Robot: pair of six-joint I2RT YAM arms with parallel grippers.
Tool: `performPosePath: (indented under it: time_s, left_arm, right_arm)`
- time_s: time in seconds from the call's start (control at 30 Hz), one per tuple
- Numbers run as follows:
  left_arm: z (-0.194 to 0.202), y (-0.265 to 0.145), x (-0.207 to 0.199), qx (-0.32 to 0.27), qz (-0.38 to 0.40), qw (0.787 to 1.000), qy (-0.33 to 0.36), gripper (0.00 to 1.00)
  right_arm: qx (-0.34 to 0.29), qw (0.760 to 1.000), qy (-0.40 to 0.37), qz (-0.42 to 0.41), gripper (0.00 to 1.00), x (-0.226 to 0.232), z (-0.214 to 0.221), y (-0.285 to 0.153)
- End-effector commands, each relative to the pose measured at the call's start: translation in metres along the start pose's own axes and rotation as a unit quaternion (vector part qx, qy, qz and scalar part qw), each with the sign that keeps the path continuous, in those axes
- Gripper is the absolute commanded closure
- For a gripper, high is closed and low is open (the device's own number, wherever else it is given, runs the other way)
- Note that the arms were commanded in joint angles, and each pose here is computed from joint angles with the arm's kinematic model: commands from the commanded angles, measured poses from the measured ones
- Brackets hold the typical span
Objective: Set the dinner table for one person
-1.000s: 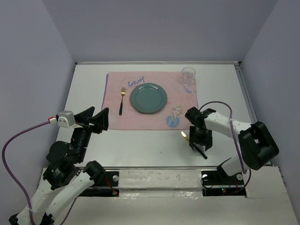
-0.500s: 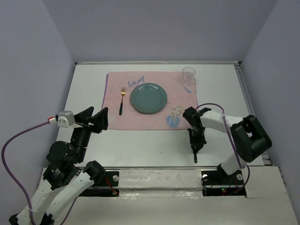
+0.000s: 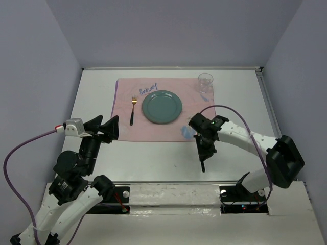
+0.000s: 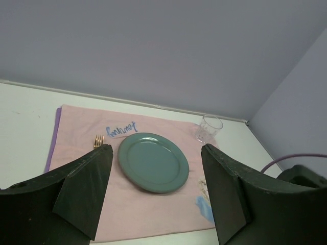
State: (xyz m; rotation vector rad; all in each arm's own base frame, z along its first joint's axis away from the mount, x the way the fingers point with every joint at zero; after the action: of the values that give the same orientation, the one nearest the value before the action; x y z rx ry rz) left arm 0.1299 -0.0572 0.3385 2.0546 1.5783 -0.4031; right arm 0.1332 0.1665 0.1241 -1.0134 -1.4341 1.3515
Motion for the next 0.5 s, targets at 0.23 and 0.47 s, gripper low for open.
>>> performPosePath:
  time_s: [0.23,0.47]
  left_arm:
    - [0.002,0.010,-0.003,-0.001,0.003,1.000,0.014,0.20]
    - [0.007,0.015,-0.002,0.007,-0.005,1.000,0.023,0.20]
  right_arm:
    - [-0.254,0.967,-0.033,0.018,1.00,-0.013,-0.161,-0.081]
    - [-0.263,0.964,-0.031,-0.022,1.00,-0.032,-0.255,-0.065]
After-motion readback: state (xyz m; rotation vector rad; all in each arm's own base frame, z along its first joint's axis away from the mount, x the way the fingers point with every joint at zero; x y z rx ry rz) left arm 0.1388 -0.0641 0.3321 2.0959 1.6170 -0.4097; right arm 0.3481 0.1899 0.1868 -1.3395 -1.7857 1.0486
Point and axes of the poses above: each gripper's point midway between its finger pads, its own y axis out along the fingers, its own x axis along the line the jaws close on, z = x × y, the point moved 7 cm from there along -y, back along the fingers, and after that the axes turned 10 degrees about -y, right-handed, at the moved point
